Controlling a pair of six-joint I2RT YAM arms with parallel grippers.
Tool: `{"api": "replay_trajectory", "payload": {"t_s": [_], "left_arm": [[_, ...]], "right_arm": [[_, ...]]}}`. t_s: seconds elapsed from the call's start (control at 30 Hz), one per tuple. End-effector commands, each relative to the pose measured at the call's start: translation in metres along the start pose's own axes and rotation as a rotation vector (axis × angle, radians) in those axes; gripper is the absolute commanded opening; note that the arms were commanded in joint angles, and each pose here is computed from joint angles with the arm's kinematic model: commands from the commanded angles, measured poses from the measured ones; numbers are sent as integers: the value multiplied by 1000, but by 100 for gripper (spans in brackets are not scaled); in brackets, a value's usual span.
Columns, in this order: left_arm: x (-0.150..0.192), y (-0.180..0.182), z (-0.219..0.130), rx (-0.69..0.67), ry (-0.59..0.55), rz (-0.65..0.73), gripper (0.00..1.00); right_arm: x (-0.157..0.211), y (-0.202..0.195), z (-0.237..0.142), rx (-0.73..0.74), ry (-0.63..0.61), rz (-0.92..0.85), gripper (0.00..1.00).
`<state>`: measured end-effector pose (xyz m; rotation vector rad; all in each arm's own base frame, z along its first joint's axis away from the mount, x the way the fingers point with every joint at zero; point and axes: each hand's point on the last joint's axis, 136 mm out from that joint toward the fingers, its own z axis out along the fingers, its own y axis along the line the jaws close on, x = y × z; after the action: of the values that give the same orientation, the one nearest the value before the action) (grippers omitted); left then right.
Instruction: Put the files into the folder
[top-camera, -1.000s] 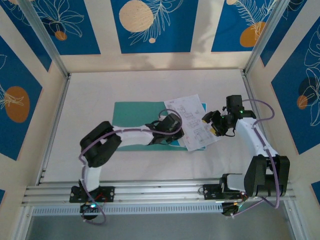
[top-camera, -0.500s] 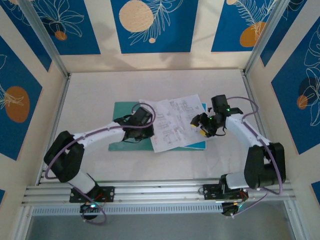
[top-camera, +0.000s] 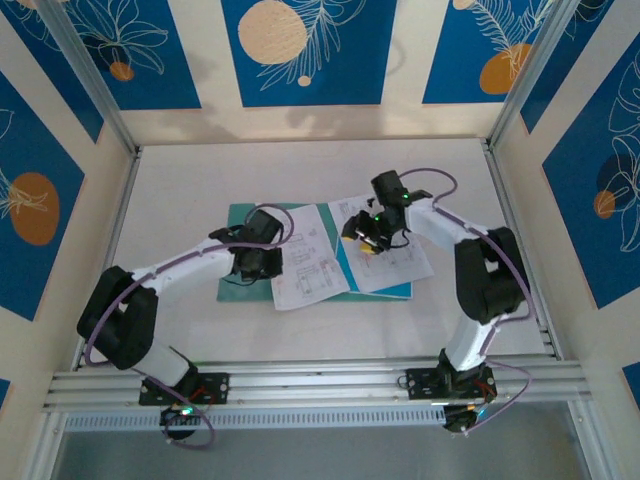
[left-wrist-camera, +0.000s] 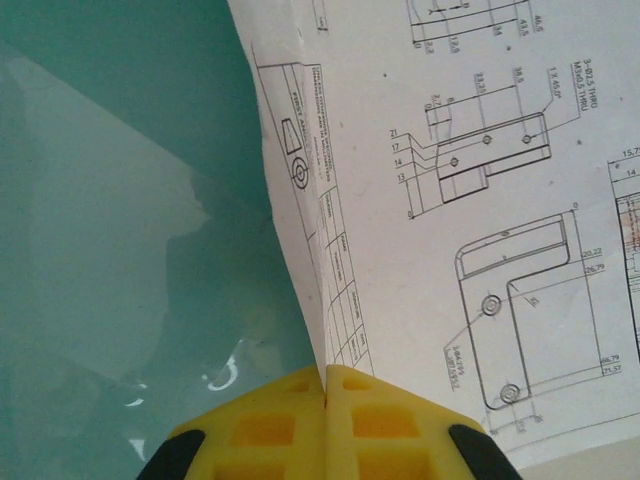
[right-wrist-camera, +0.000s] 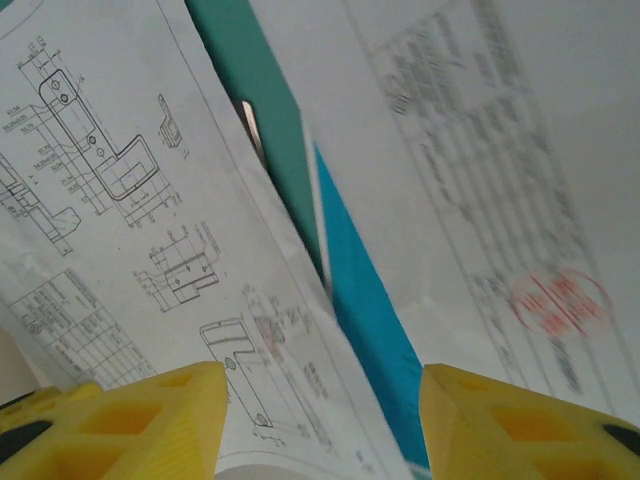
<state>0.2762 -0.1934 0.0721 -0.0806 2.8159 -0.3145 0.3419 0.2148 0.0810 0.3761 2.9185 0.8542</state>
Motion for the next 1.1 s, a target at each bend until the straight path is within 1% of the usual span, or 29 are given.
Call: {"api": "replay_trajectory", "payload": {"t_s": [0.0, 0.17, 0.47, 0.8, 1.07], "left_arm": [[4, 17, 1, -59, 19, 46, 0], [3, 28, 4, -110, 27, 71, 0], [-3, 32, 3, -128, 28, 96, 0], [-6, 28, 6, -108, 27, 98, 0], [-8, 18, 9, -61, 22, 91, 0]], "right_arm": [[-7, 20, 13, -15, 3, -70, 55], [-13, 29, 39, 6, 37, -78, 54], [-19, 42, 67, 9, 66, -78, 54], [-13, 44, 82, 10, 95, -77, 54], [0, 43, 75, 15, 95, -66, 54]]}}
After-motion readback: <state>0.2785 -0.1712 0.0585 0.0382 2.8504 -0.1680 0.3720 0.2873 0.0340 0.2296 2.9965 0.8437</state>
